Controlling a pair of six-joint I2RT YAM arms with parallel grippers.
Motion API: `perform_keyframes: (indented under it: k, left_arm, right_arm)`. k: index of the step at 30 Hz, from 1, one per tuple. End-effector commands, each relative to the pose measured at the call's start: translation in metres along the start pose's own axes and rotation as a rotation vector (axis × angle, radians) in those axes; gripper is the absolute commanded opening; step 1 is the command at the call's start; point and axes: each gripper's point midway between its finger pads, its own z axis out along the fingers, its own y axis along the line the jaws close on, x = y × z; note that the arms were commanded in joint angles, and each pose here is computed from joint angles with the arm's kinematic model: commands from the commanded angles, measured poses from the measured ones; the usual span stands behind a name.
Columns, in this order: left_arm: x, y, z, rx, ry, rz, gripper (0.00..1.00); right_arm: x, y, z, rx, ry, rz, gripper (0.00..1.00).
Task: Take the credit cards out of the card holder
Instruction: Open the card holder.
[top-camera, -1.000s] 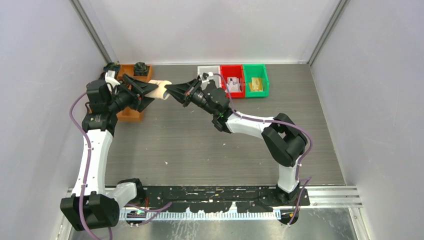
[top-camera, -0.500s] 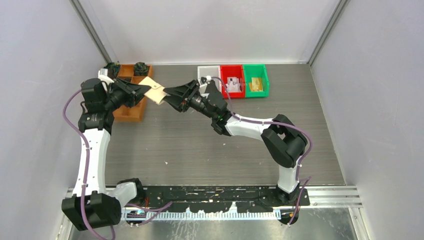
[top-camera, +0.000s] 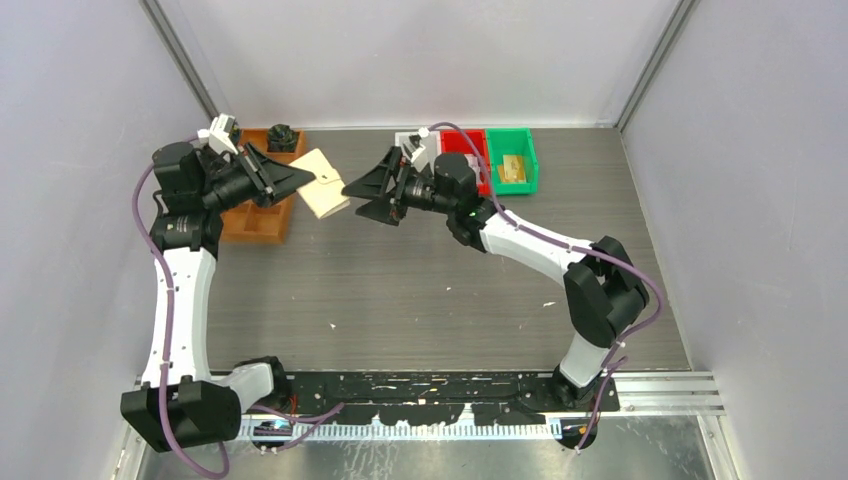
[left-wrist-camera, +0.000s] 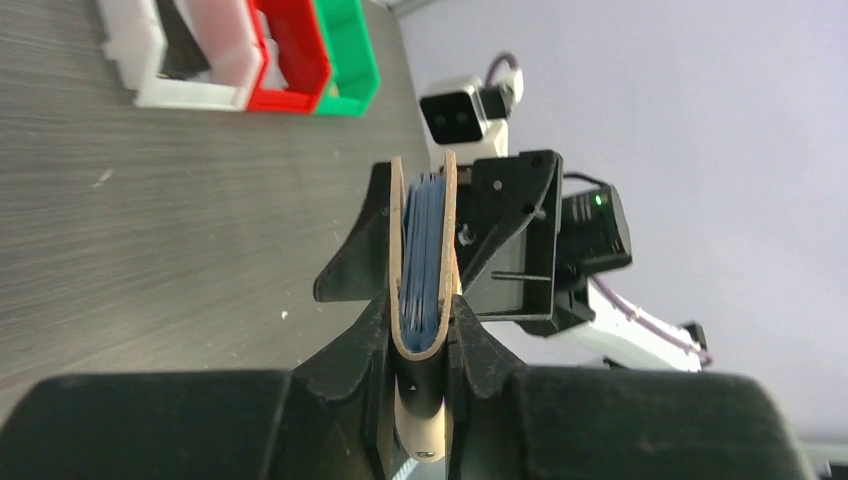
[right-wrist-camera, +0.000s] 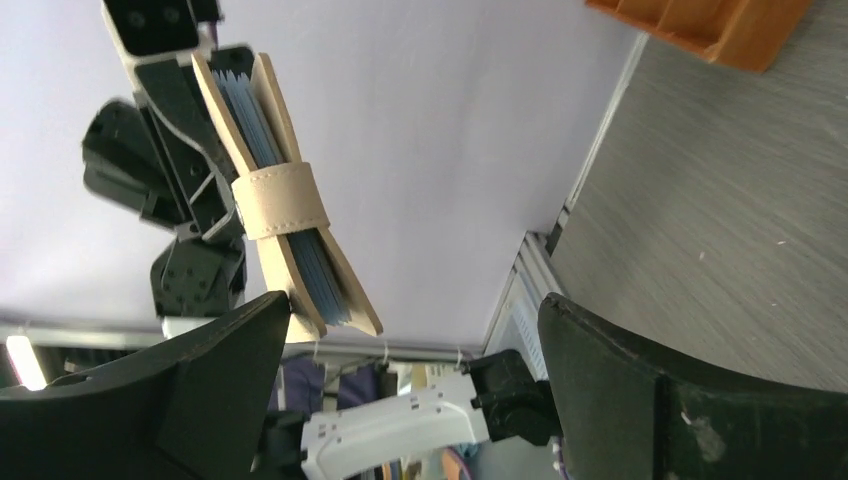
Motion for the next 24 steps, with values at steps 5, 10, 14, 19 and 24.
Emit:
perform_keyframes:
  k: [5,10,14,19,24]
  left_arm:
    - [0.027,-0.062,-0.028,0.233,0.107,0.195,0.07]
    - [0.032,-0.06,-0.029,0.236,0.118,0.198,0.07]
    - [0.033,-0.058,-0.028,0.233,0.122,0.19,0.07]
    - [0.034,-0.059,-0.031,0.219,0.111,0.189,0.12]
    - [0.039,-0.063,-0.035,0.212,0.117,0.151,0.83]
  right_arm:
    - [0.041,0.111,-0.029,-0.422,0.212,-0.168,0.99]
    - [0.06,0.125,-0.027,-0.479,0.261,-0.18,0.89]
    - [0.067,0.128,-0.021,-0.483,0.266,-0.177,0.7]
    - [0.066,0.13,-0.021,-0.489,0.229,-0.191,0.35]
    - [0.062,0.122,-0.021,-0.449,0.17,-0.245,0.01]
